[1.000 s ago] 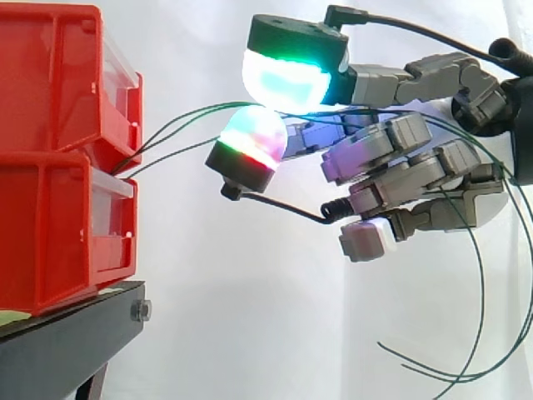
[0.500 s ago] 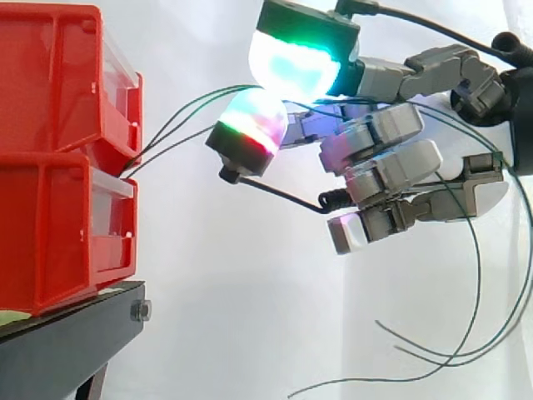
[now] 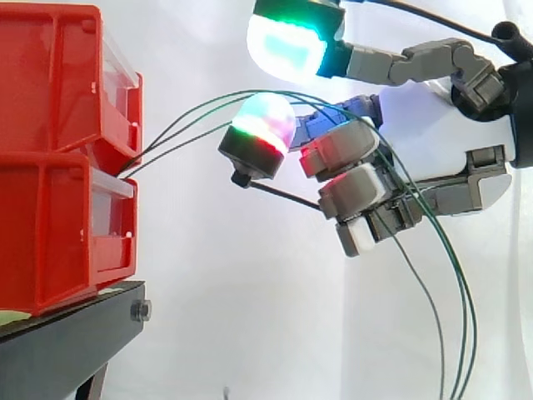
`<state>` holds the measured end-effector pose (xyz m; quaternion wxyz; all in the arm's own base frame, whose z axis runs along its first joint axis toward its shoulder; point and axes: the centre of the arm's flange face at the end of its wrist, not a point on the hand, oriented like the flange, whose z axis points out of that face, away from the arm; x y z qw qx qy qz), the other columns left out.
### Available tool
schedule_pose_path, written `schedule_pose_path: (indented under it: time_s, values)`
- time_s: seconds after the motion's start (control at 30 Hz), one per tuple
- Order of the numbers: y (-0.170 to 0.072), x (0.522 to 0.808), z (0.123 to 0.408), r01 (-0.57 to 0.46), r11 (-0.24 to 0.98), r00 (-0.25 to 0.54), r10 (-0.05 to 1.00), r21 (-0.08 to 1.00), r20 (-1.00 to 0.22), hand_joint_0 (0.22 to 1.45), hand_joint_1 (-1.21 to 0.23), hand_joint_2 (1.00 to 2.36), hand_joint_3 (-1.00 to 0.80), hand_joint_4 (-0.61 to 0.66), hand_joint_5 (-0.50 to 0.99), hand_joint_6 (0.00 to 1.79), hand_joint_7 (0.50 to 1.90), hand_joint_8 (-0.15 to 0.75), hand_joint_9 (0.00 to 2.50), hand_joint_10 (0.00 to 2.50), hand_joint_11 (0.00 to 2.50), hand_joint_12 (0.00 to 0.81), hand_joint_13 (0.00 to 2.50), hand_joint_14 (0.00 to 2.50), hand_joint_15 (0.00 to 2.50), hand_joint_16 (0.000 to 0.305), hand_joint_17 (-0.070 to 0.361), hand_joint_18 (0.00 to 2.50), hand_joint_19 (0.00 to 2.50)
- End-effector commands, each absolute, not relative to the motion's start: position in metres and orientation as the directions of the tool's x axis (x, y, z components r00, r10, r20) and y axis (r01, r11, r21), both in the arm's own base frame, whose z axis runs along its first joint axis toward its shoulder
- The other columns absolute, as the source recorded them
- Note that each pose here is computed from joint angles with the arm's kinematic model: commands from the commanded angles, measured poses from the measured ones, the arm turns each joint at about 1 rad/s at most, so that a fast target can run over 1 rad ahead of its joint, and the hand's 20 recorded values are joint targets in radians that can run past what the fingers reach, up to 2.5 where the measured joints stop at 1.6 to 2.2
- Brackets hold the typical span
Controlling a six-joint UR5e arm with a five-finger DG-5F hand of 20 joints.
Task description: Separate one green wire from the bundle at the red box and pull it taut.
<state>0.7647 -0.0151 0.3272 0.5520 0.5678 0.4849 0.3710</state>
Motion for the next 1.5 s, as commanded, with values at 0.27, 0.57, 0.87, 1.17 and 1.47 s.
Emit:
schedule_pose_path:
  time_s: [0.27, 0.57, 0.87, 1.17, 1.47]
  values:
    - [-0.0150, 0.7642, 0.3282, 0.142, 0.080, 0.254, 0.960, 0.987, -0.115, 0.60, -0.74, 1.01, -0.29, 0.07, -0.19, 0.89, 1.01, 0.261, 1.07, 0.02, 1.27, 0.407, 0.83, 0.02, 0.70, 0.049, 0.111, 0.77, 0.68]
    - [-0.0140, 0.7643, 0.3269, 0.145, 0.081, 0.254, 0.960, 0.986, -0.116, 0.64, -0.76, 1.02, -0.24, 0.02, -0.21, 0.91, 1.00, 0.253, 1.09, 0.02, 1.30, 0.399, 0.88, 0.02, 0.72, 0.049, 0.110, 0.80, 0.68]
    - [-0.0128, 0.7643, 0.3264, 0.145, 0.081, 0.252, 0.961, 0.986, -0.116, 0.59, -0.47, 1.01, -0.33, 0.07, -0.16, 0.85, 1.04, 0.261, 1.18, 0.02, 1.30, 0.401, 0.93, 0.02, 0.74, 0.049, 0.111, 0.81, 0.74]
    - [-0.0132, 0.7640, 0.3263, 0.147, 0.081, 0.255, 0.960, 0.986, -0.117, 0.59, -0.41, 1.01, -0.37, 0.09, -0.14, 0.78, 1.07, 0.261, 1.18, 0.02, 1.27, 0.402, 0.93, 0.03, 0.74, 0.050, 0.112, 0.80, 0.75]
    - [-0.0140, 0.7642, 0.3264, 0.145, 0.081, 0.254, 0.960, 0.986, -0.116, 0.51, -0.54, 1.00, -0.50, 0.12, -0.15, 0.80, 1.05, 0.282, 1.22, 0.02, 1.30, 0.428, 0.99, 0.02, 0.75, 0.054, 0.120, 0.87, 0.73]
